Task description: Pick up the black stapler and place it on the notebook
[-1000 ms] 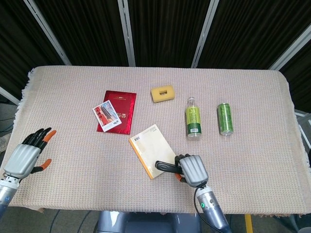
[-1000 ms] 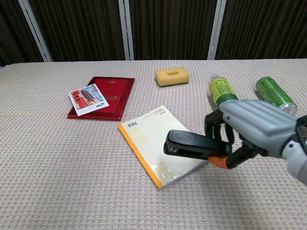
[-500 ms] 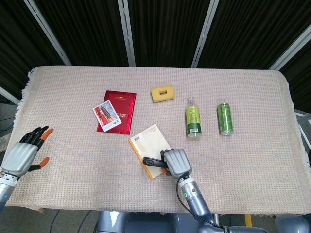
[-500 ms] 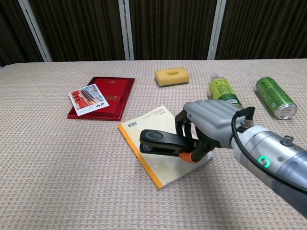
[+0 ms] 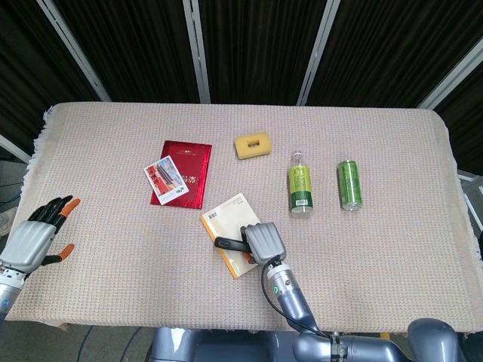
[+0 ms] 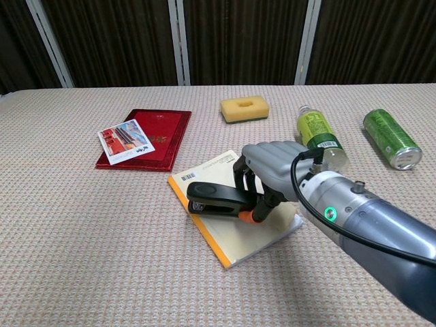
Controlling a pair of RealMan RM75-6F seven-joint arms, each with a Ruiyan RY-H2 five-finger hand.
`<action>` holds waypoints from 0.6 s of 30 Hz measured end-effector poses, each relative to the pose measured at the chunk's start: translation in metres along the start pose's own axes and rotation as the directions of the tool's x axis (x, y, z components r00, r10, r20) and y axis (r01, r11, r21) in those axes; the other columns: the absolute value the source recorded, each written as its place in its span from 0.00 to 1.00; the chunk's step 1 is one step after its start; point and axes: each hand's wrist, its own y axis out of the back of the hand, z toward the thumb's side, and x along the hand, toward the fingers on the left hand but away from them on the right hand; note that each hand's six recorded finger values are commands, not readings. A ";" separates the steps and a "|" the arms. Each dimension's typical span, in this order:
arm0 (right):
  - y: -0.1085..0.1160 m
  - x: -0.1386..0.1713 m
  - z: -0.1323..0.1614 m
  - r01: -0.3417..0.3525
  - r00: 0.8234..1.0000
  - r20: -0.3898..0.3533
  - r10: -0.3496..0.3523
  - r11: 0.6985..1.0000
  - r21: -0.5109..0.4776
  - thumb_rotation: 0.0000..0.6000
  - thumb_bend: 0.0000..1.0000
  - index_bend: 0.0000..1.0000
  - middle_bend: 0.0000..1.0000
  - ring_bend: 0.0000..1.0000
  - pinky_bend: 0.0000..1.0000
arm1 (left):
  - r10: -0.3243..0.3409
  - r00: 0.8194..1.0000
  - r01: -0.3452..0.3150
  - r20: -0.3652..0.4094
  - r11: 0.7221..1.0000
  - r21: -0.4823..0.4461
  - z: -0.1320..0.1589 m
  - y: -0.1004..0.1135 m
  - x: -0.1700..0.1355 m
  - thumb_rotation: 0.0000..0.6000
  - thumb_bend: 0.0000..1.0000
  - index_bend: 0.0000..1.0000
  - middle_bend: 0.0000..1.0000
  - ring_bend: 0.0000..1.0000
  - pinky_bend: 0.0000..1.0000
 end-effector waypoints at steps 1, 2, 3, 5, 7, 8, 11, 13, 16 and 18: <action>0.000 -0.002 0.000 -0.001 1.000 0.001 0.001 1.000 0.005 1.00 0.32 0.68 0.57 0.55 0.70 | -0.001 1.000 0.001 -0.001 1.000 0.000 0.000 0.000 0.000 1.00 0.32 0.00 0.00 0.00 0.15; 0.000 -0.004 -0.001 -0.001 1.000 0.002 0.001 1.000 0.008 1.00 0.32 0.68 0.57 0.55 0.70 | -0.002 1.000 0.002 -0.001 1.000 0.000 0.000 0.000 0.000 1.00 0.32 0.00 0.00 0.00 0.15; 0.000 -0.006 -0.001 -0.002 1.000 0.004 0.002 1.000 0.010 1.00 0.32 0.68 0.57 0.55 0.70 | -0.004 1.000 0.004 -0.002 1.000 0.000 -0.001 -0.001 0.000 1.00 0.32 0.00 0.00 0.00 0.15; 0.000 -0.009 -0.002 -0.002 1.000 0.008 0.002 1.000 0.008 1.00 0.32 0.67 0.57 0.54 0.70 | -0.005 1.000 0.005 -0.004 1.000 -0.001 -0.001 -0.001 0.000 1.00 0.32 0.00 0.00 0.00 0.15; 0.001 -0.010 -0.004 -0.002 1.000 0.013 0.002 1.000 0.006 1.00 0.32 0.64 0.55 0.52 0.70 | -0.007 1.000 0.007 -0.006 1.000 -0.001 -0.002 -0.001 0.000 1.00 0.32 0.00 0.00 0.00 0.15; 0.001 -0.011 -0.006 -0.003 1.000 0.015 0.002 1.000 0.005 1.00 0.32 0.62 0.53 0.51 0.69 | -0.007 1.000 0.007 -0.007 1.000 -0.001 -0.002 -0.002 0.000 1.00 0.32 0.00 0.00 0.00 0.15; 0.001 -0.011 -0.008 -0.007 1.000 0.017 0.007 1.000 -0.002 1.00 0.30 0.47 0.40 0.43 0.60 | -0.008 1.000 0.008 -0.006 1.000 -0.001 -0.002 -0.002 0.000 1.00 0.32 0.00 0.00 0.00 0.15; 0.001 -0.010 -0.009 -0.010 1.000 0.011 0.010 1.000 -0.014 1.00 0.29 0.36 0.32 0.38 0.52 | -0.007 1.000 0.007 -0.003 1.000 0.000 -0.001 -0.001 -0.001 1.00 0.32 0.00 0.00 0.00 0.15; 0.002 -0.007 -0.011 -0.012 1.000 0.000 0.012 0.999 -0.030 1.00 0.27 0.18 0.18 0.27 0.41 | -0.007 1.000 0.007 0.003 1.000 0.000 0.001 -0.002 -0.002 1.00 0.33 0.00 0.00 0.00 0.15; 0.003 -0.004 -0.012 -0.013 1.000 -0.004 0.013 1.000 -0.028 1.00 0.26 0.09 0.10 0.21 0.37 | -0.006 1.000 0.006 0.007 1.000 0.001 0.002 -0.001 -0.002 1.00 0.32 0.00 0.00 0.00 0.15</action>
